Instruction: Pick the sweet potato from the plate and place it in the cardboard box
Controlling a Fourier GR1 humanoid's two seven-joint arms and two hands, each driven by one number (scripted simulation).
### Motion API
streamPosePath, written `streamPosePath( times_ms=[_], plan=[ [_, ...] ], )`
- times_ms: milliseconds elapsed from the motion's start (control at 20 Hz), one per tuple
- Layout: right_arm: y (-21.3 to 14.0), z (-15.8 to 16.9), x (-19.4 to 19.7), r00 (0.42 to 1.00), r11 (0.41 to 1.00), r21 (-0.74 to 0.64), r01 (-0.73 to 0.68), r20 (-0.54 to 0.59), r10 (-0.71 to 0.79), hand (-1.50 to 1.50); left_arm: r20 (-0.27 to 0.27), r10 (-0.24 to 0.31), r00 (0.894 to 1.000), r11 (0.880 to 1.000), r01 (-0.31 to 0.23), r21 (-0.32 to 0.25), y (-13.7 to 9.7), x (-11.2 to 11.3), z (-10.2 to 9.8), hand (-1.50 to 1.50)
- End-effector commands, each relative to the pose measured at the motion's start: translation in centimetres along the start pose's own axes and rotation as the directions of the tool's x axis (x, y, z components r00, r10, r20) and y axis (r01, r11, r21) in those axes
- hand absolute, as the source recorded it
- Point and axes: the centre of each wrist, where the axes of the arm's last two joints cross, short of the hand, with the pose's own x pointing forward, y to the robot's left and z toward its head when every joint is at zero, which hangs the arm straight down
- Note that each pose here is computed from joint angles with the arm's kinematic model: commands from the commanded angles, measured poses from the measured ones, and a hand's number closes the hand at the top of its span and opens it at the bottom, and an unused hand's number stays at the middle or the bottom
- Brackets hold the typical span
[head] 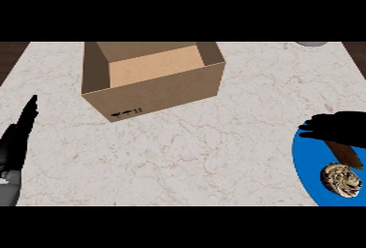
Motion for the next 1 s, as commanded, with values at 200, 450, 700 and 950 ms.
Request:
streamPosePath(
  times_ms=[200,450,700,950],
  plan=[
    [0.7,-0.6,1.6,0.998,0.995,0.1,0.011,-0.064,-0.005,-1.5,0.002,-0.007,1.0,1.0,0.007,0.006,-1.3,1.0,0.0,0.0],
    [2.7,-2.4,1.0,0.996,0.997,0.066,0.027,-0.089,-0.021,1.5,-0.002,0.005,1.0,1.0,-0.005,-0.012,-0.5,0.2,-0.3,0.0],
    [2.8,-3.4,0.3,0.995,0.987,-0.141,-0.083,-0.071,0.074,1.5,0.012,-0.015,1.0,1.0,0.015,-0.004,0.5,0.7,0.2,0.0],
    [1.4,-2.8,-0.5,0.987,0.96,-0.233,-0.154,-0.08,0.138,1.5,-0.003,-0.002,1.0,1.0,0.002,-0.005,-0.1,-0.2,1.3,0.0]
  ],
)
